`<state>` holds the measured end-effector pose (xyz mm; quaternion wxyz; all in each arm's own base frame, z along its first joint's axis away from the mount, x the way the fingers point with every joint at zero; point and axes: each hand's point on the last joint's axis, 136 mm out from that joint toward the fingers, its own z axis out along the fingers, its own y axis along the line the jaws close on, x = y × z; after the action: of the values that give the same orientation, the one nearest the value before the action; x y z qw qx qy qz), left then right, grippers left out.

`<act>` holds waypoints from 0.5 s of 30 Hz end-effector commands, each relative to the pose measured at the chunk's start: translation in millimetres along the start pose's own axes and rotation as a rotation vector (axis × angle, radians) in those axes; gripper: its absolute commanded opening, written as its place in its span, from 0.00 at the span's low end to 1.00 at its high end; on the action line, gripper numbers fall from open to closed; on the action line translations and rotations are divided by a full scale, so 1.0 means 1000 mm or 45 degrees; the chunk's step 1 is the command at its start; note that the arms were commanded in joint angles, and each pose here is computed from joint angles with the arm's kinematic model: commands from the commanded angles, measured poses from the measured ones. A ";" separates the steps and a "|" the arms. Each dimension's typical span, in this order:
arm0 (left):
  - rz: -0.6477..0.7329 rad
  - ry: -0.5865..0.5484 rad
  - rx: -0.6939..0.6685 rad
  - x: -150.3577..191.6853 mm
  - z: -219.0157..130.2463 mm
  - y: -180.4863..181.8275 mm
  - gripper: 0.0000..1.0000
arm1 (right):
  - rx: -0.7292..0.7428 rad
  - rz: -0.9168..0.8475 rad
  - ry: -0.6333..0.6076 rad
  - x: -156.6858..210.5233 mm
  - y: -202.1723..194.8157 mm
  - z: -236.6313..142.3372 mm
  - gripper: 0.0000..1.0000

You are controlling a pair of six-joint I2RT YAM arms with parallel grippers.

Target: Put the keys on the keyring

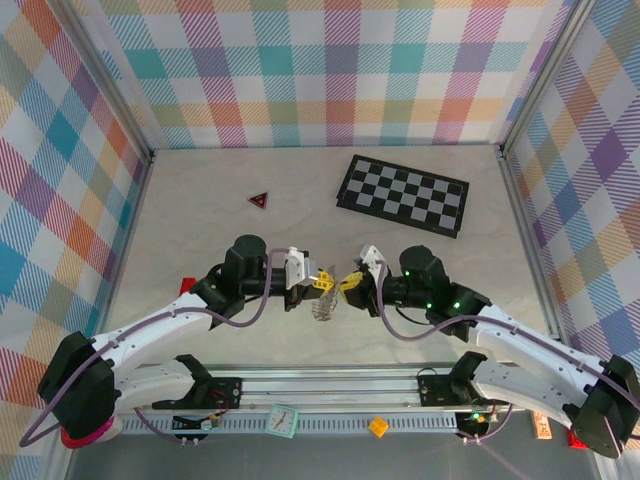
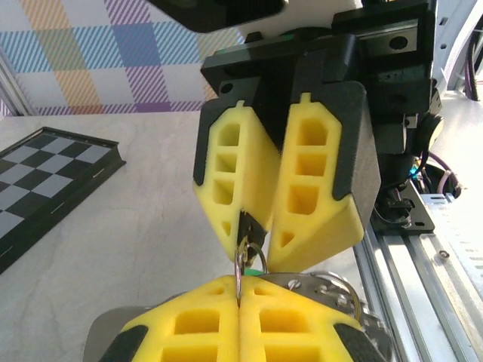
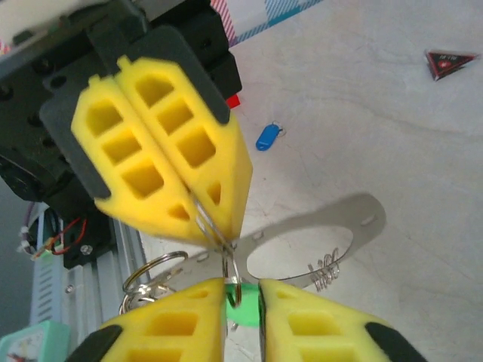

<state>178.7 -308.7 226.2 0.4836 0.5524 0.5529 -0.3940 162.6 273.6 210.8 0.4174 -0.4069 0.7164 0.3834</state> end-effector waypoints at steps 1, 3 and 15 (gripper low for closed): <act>0.059 -0.099 0.054 -0.018 -0.002 -0.011 0.00 | -0.019 -0.186 -0.103 -0.015 0.005 -0.007 0.26; 0.050 -0.096 0.072 -0.017 -0.001 -0.012 0.00 | -0.017 -0.273 -0.116 -0.017 0.007 -0.009 0.27; 0.032 -0.098 0.143 -0.017 0.003 -0.017 0.00 | -0.078 -0.456 -0.123 -0.025 0.013 -0.002 0.25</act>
<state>168.9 -311.3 220.8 0.4633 0.5585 0.5449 -0.4202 157.0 277.2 216.4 0.4732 -0.5071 0.6349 0.3405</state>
